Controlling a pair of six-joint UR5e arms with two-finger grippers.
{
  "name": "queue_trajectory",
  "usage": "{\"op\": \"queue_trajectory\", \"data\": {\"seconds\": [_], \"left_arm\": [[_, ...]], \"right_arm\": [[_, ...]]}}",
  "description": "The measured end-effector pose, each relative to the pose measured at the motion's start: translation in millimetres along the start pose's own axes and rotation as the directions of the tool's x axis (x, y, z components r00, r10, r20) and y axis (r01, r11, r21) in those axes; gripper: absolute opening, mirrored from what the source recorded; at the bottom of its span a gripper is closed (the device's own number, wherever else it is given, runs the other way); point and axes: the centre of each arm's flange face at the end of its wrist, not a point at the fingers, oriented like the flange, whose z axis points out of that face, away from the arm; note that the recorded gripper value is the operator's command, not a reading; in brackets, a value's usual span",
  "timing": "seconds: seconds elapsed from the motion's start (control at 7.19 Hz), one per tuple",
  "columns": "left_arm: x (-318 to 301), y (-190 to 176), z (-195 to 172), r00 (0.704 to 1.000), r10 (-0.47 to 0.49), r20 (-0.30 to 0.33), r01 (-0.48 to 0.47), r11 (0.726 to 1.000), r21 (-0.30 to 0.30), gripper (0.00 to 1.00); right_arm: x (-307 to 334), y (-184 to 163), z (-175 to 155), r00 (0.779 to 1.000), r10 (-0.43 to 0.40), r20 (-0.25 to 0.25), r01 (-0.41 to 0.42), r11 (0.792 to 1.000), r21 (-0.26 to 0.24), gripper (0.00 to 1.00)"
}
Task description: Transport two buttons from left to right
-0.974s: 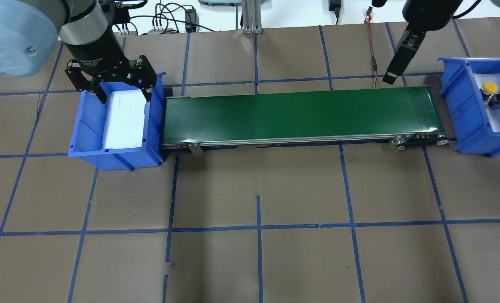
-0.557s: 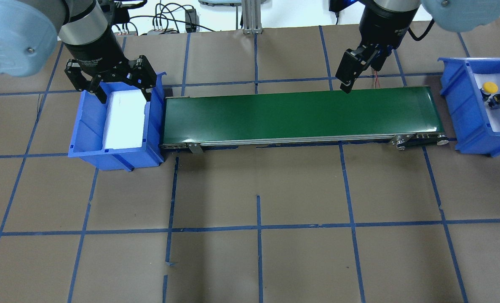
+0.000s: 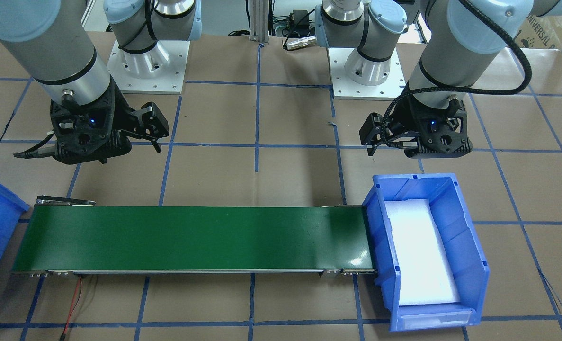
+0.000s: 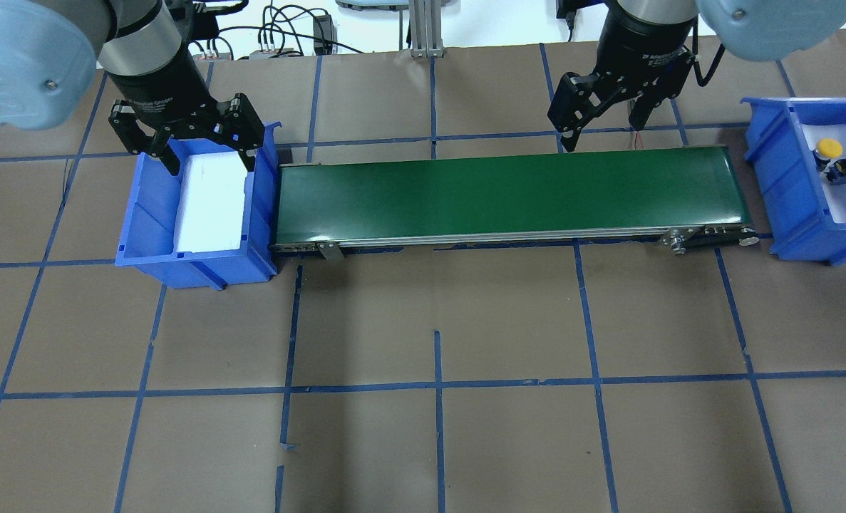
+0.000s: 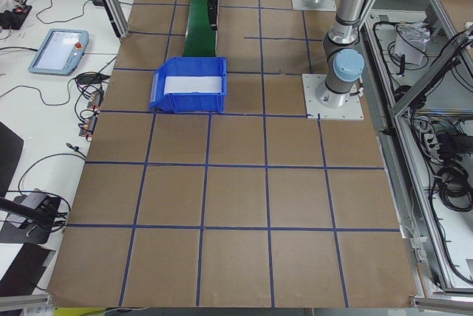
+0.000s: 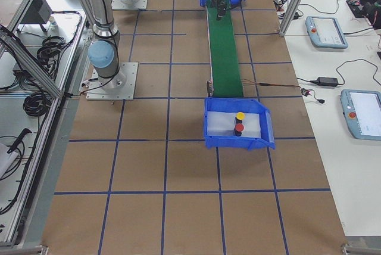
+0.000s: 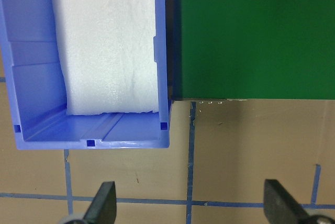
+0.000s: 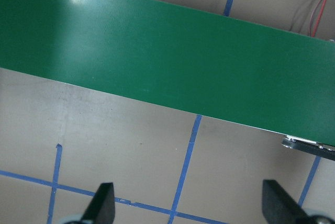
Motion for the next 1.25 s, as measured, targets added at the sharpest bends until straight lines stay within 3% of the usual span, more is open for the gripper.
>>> {"op": "queue_trajectory", "data": {"seconds": [0.14,0.28,0.83,1.25], "left_arm": [[0.0,0.0,0.0,1.000,0.000,0.000,0.000,1.000,0.000,1.00],[0.0,0.0,0.0,1.000,0.000,0.000,0.000,1.000,0.000,1.00],[0.5,0.2,0.4,1.000,0.001,0.000,-0.001,1.000,-0.001,1.00],[-0.1,0.0,0.1,1.000,0.000,0.002,0.000,1.000,0.000,1.00]], "right_arm": [[0.1,0.0,-15.2,0.999,0.053,-0.008,-0.052,0.996,0.073,1.00],[1.1,-2.1,-20.9,0.997,0.075,-0.014,-0.073,0.991,0.112,1.00],[0.1,0.9,-10.2,0.997,0.075,-0.017,-0.073,0.992,0.099,1.00],[3.2,0.3,-7.0,1.000,0.004,-0.027,-0.001,0.996,0.094,1.00]]}}
